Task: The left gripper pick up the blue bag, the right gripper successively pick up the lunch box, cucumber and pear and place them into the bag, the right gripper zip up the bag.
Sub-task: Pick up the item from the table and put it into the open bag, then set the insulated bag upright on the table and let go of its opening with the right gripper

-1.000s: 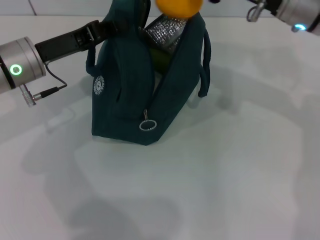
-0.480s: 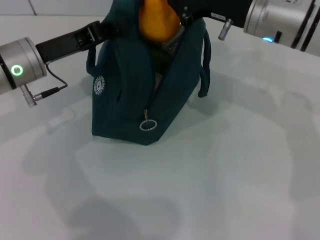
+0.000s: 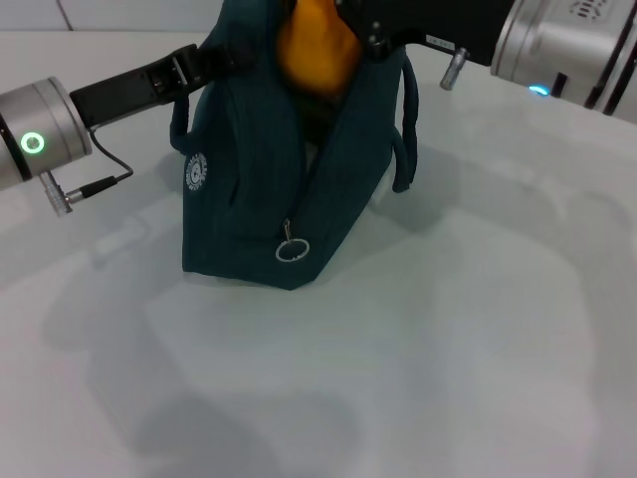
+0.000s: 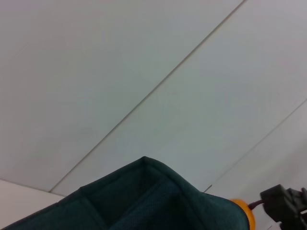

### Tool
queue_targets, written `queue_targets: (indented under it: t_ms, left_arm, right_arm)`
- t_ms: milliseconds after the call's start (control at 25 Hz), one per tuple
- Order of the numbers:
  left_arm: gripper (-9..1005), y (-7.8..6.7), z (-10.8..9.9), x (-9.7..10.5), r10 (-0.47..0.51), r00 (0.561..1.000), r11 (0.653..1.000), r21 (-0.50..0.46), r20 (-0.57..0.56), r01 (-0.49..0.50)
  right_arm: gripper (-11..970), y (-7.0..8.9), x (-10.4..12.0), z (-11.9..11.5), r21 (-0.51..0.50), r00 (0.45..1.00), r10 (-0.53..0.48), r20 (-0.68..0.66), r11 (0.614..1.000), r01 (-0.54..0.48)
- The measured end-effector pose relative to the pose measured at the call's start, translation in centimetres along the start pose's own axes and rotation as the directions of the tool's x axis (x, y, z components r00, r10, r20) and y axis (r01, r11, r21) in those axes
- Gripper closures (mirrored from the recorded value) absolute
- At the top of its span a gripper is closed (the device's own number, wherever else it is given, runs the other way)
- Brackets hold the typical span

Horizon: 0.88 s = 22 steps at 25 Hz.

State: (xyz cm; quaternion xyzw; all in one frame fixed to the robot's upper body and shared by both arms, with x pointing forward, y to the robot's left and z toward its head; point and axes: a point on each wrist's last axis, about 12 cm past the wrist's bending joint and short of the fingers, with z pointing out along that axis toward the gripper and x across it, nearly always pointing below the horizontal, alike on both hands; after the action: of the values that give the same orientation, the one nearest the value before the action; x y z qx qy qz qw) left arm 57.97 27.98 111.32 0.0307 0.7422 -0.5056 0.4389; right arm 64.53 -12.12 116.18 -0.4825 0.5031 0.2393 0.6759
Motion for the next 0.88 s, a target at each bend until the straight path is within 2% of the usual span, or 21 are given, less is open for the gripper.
queue_targets:
  t_ms: [160, 440, 600, 800, 880]
  left_arm:
    - [930, 0.0, -0.1, 0.0, -0.001, 1.0, 1.0, -0.002, 0.0, 0.001]
    - [930, 0.1, -0.1, 0.1, -0.003, 1.0, 1.0, -0.002, 0.0, 0.003]
    - [930, 0.1, -0.2, 0.2, -0.005, 1.0, 1.0, 0.0, -0.001, 0.005]
    - [930, 0.3, -0.8, 0.6, -0.018, 1.0, 1.0, -0.005, 0.005, 0.018]
    - [930, 0.3, -1.1, 0.6, -0.023, 1.0, 1.0, -0.003, 0.014, 0.023]
  right_arm:
    - [841, 0.1, 0.1, -0.3, 0.005, 1.0, 0.001, 0.002, 1.0, -0.001]
    - [761, 0.0, 0.3, -0.6, 0.022, 1.0, 0.014, 0.002, 1.0, -0.014]
    - [716, -0.4, 0.6, -1.8, 0.097, 0.999, 0.04, 0.024, 0.994, -0.042]
    - [504, -2.0, 1.5, -5.3, 0.271, 0.999, 0.051, -0.007, 0.961, -0.047]
    - [456, -2.5, 2.1, -6.5, 0.326, 0.996, 0.074, -0.046, 0.944, -0.055]
